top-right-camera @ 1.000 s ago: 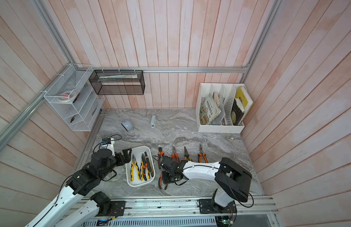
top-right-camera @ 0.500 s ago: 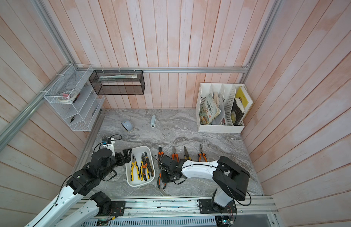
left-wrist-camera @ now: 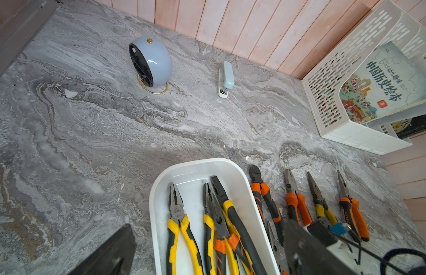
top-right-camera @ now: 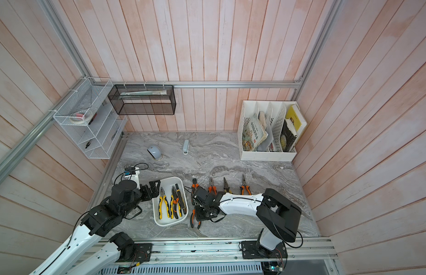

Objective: Take the pliers out of the storage box
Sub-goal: Place the pliers at the center of the board.

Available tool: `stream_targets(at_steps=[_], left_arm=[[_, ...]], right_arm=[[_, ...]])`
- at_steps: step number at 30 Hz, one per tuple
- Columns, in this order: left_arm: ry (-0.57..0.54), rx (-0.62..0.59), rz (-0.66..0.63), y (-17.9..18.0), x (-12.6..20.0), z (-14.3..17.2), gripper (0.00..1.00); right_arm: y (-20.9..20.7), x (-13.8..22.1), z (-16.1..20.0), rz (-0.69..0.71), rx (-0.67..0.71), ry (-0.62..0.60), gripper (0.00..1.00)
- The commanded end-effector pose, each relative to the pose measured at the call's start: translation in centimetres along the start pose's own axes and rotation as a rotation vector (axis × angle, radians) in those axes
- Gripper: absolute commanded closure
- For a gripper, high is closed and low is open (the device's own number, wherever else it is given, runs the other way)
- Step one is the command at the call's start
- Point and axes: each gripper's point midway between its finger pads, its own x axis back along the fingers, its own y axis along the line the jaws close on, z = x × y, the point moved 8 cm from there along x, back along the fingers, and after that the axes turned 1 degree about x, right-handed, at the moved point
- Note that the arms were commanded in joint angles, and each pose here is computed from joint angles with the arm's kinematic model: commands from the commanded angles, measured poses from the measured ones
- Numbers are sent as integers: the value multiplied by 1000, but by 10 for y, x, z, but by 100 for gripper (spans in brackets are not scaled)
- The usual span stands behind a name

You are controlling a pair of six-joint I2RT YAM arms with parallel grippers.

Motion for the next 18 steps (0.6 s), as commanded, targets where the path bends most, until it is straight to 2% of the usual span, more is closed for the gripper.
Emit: stream_targets(at_steps=[1, 11, 18], left_arm=[[-7, -13, 7, -1, -1, -1, 0], [-7, -15, 5, -1, 0, 0, 0], [-5, -17, 7, -2, 0, 0, 0]], right_arm=[[-10, -12, 4, 61, -20, 61, 100], [-22, 4, 17, 159, -67, 91, 100], [-26, 9, 22, 154, -76, 94, 100]])
